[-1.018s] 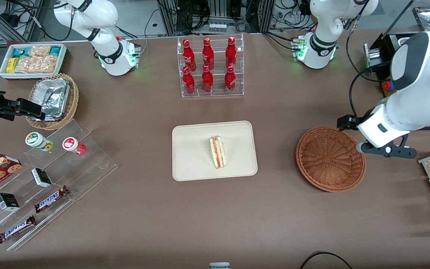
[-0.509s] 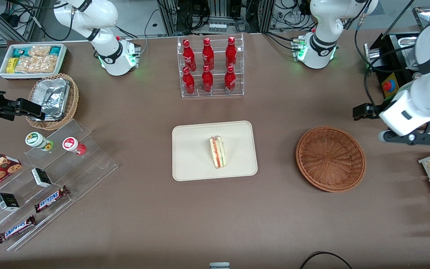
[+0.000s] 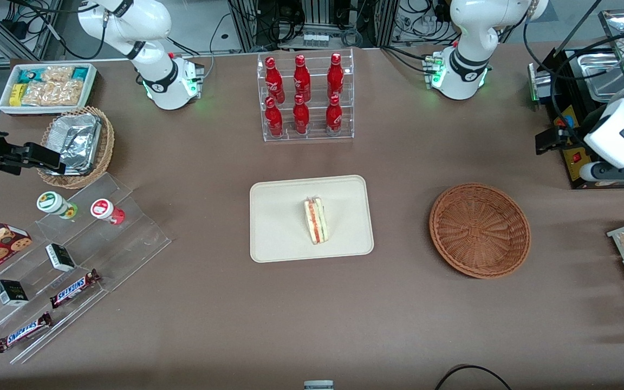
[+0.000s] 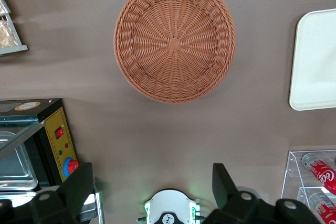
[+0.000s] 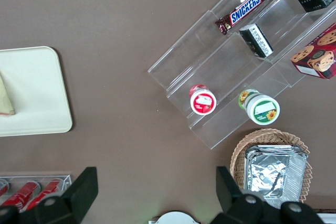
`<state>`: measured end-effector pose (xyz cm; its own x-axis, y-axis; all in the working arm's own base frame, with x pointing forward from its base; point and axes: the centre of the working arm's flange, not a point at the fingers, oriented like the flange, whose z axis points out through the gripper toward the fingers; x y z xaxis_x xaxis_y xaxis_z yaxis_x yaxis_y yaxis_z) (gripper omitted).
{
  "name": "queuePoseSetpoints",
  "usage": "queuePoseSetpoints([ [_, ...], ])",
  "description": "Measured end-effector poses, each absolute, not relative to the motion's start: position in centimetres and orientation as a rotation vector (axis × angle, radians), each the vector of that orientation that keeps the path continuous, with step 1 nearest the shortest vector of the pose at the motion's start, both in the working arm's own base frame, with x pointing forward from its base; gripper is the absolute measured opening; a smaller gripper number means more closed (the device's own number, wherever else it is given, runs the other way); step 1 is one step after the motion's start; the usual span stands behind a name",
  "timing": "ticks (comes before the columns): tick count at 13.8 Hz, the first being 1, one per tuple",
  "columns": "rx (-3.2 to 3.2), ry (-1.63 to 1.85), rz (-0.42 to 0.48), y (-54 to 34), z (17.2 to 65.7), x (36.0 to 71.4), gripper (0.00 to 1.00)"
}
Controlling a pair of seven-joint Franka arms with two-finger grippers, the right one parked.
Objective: Place sandwich from basket to tray
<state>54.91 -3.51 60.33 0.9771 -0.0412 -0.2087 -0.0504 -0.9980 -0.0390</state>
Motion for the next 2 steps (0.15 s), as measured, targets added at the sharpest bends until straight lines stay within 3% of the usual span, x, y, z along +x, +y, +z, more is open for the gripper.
queuePoseSetpoints([
  [2, -3.080, 0.064, 0.310, -3.28, 60.86, 54.57, 1.00],
])
